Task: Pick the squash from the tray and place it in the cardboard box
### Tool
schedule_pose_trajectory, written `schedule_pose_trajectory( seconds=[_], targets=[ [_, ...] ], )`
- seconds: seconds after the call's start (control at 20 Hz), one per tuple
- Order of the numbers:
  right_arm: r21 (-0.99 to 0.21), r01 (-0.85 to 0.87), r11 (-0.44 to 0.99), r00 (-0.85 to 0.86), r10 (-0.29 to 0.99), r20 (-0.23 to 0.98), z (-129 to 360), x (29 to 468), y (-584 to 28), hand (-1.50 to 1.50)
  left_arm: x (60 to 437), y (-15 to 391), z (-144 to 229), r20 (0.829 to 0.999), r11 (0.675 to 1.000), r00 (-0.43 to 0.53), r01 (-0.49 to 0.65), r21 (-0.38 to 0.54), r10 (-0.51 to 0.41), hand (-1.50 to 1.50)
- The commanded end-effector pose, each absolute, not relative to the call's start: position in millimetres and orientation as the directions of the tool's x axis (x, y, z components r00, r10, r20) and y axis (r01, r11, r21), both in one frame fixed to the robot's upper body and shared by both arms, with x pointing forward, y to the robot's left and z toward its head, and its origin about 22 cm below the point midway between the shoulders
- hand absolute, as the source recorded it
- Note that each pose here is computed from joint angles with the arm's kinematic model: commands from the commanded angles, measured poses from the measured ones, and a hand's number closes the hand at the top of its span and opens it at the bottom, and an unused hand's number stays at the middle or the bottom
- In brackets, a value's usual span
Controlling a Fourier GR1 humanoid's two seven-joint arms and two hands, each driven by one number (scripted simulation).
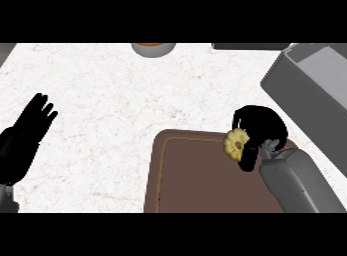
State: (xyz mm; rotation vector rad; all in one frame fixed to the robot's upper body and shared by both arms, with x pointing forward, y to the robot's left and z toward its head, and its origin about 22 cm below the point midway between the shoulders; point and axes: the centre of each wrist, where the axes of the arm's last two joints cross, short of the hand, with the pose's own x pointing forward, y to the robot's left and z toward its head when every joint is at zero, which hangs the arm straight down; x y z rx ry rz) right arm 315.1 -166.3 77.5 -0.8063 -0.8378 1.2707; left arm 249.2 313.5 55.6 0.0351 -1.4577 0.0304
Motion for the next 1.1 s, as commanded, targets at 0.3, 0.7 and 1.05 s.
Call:
schedule_pose_trajectory(
  seconds=[0.3, 0.7, 1.05],
  targets=[
    [-0.966, -0.206, 0.155, 0.009, 0.988, 0.156, 77, 366, -204, 1.50, 256, 334, 70, 0.991, 0.999, 0.131, -0.051, -0.010, 0.016, 0.00],
    [-0.971, 0.089, 0.220, -0.040, 0.975, 0.217, 202, 349, -184, 1.50, 238, 327, 61, 0.991, 0.997, 0.133, -0.072, 0.018, -0.009, 0.00],
    [-0.925, 0.297, 0.236, 0.114, 0.953, 0.279, 254, 347, -197, 1.50, 243, 308, 65, 0.990, 0.998, 0.140, -0.065, -0.007, 0.016, 0.00]
  ],
)
